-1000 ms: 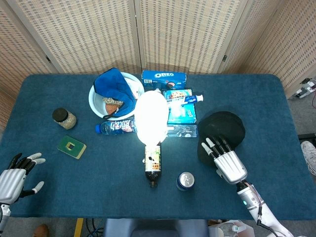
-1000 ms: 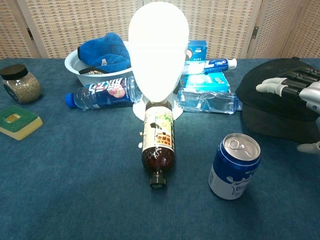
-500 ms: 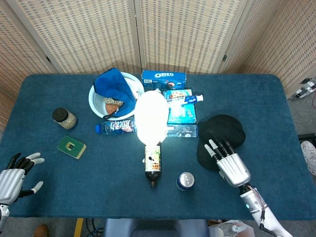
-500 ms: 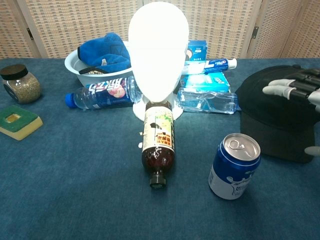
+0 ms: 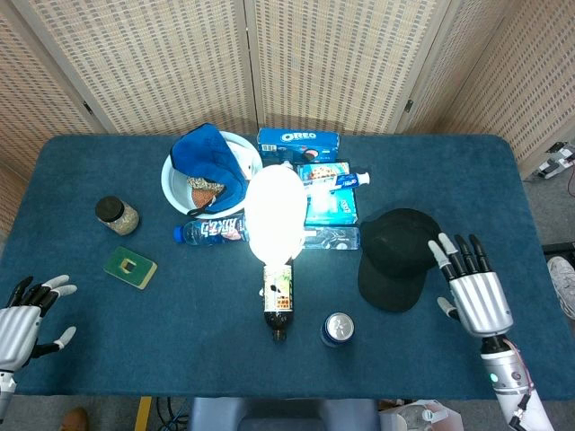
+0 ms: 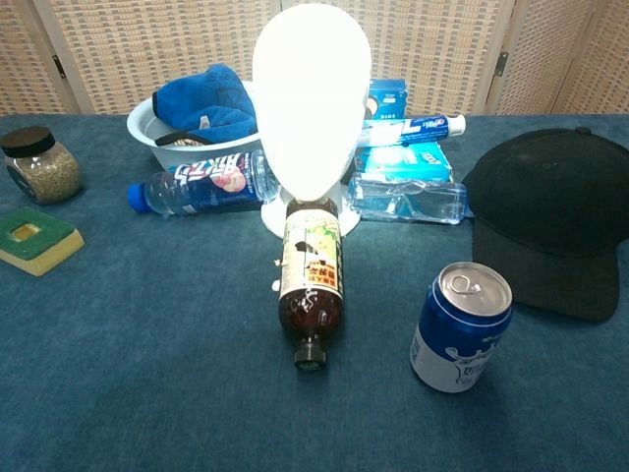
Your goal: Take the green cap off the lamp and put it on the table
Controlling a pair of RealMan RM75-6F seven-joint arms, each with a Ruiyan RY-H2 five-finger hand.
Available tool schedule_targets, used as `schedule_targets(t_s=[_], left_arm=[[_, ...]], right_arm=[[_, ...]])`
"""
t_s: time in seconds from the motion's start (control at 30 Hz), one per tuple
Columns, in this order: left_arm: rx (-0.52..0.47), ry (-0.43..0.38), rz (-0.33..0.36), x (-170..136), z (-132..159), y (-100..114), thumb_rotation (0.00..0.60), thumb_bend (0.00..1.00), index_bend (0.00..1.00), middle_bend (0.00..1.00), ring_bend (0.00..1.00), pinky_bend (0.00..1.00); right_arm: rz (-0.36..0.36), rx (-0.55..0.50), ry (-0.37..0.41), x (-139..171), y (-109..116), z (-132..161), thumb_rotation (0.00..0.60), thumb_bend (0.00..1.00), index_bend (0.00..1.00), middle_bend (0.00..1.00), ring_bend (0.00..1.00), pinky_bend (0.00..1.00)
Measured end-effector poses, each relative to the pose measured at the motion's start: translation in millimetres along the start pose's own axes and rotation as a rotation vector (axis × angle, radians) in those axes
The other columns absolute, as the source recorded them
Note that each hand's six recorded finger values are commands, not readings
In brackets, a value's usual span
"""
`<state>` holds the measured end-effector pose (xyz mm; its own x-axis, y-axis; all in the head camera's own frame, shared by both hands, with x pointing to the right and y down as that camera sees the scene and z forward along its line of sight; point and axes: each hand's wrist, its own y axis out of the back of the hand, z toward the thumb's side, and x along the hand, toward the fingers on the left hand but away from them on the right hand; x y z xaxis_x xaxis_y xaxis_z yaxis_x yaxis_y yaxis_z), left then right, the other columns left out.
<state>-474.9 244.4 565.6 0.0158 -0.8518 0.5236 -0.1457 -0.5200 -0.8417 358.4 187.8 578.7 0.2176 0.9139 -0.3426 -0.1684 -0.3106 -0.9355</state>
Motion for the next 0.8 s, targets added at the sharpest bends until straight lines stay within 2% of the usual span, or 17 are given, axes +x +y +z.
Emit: schedule_targets(t_s=[0.33, 0.57, 0.8], left_arm=[[0.007, 0.021, 0.028, 0.3, -3.7, 2.7, 0.600, 0.23, 0.26, 0.17, 0.16, 0.00], [0.000, 0.066, 0.062, -5.8, -11.8, 6.9, 0.600, 0.23, 0.26, 0.17, 0.16, 0.00], [-0.013, 0.095, 0.088, -14.1, -17.4, 8.8, 0.600, 0.23, 0.26, 0.17, 0.16, 0.00]], right_arm=[[0.024, -0.040, -0.066, 20.6, 20.8, -28.2, 0.600, 0.00, 0.00, 0.08, 0.00, 0.00], [0.087, -0.072, -0.069, 36.3, 22.9, -36.5, 0.600, 0.00, 0.00, 0.08, 0.00, 0.00], [0.093, -0.097, -0.074, 41.9, 24.0, -37.6, 0.600, 0.00, 0.00, 0.08, 0.00, 0.00]])
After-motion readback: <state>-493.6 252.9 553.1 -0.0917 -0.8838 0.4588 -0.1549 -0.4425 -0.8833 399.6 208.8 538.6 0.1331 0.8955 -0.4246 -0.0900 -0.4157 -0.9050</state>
